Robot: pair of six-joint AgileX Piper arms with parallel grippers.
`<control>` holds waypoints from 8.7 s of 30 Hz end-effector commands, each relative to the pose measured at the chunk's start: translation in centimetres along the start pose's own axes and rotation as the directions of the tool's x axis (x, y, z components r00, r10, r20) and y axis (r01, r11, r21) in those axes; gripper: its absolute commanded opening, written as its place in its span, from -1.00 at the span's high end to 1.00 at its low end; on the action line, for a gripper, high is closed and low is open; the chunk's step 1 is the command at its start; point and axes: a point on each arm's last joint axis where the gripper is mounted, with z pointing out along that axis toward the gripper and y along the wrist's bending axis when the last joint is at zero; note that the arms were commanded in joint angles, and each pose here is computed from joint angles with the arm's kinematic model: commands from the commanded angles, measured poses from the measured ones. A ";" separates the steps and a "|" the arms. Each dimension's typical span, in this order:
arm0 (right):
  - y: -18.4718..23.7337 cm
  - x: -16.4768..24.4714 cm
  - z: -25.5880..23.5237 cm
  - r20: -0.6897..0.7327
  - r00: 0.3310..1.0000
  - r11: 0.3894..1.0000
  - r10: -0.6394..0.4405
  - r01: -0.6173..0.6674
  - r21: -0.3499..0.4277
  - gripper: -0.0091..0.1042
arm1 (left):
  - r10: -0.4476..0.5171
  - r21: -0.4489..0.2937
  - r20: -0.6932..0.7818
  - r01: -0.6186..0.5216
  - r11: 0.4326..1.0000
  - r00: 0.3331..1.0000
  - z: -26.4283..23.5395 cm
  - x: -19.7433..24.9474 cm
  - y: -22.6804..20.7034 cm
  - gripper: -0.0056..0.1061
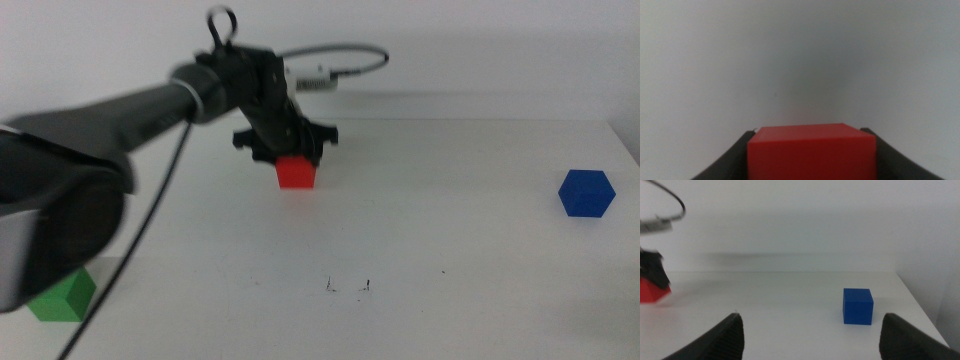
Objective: Stack red cubes first, then green, then blue cubes in a specific spot.
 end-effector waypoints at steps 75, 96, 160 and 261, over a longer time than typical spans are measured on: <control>0.0 -0.1 0.0 0.013 1.000 1.000 -0.009 0.009 -0.002 -0.80 | -0.168 -0.170 -0.112 0.147 0.974 0.979 -22.3 18.9 19.5 -0.78; 0.0 -0.1 0.0 0.013 1.000 1.000 -0.009 0.009 -0.002 -0.80 | -0.191 -0.097 -0.255 0.172 0.980 0.948 -11.5 18.1 24.3 -0.75; 0.0 -0.1 0.0 0.013 1.000 1.000 -0.009 0.009 -0.002 -0.80 | -0.097 -0.146 -0.223 0.065 0.987 0.970 -7.6 10.7 -11.1 -0.78; -1.2 -7.4 34.7 -0.930 0.353 0.992 0.104 0.033 0.124 0.79 | 0.200 0.224 0.577 -0.389 0.893 0.792 -38.8 23.0 2.0 -0.78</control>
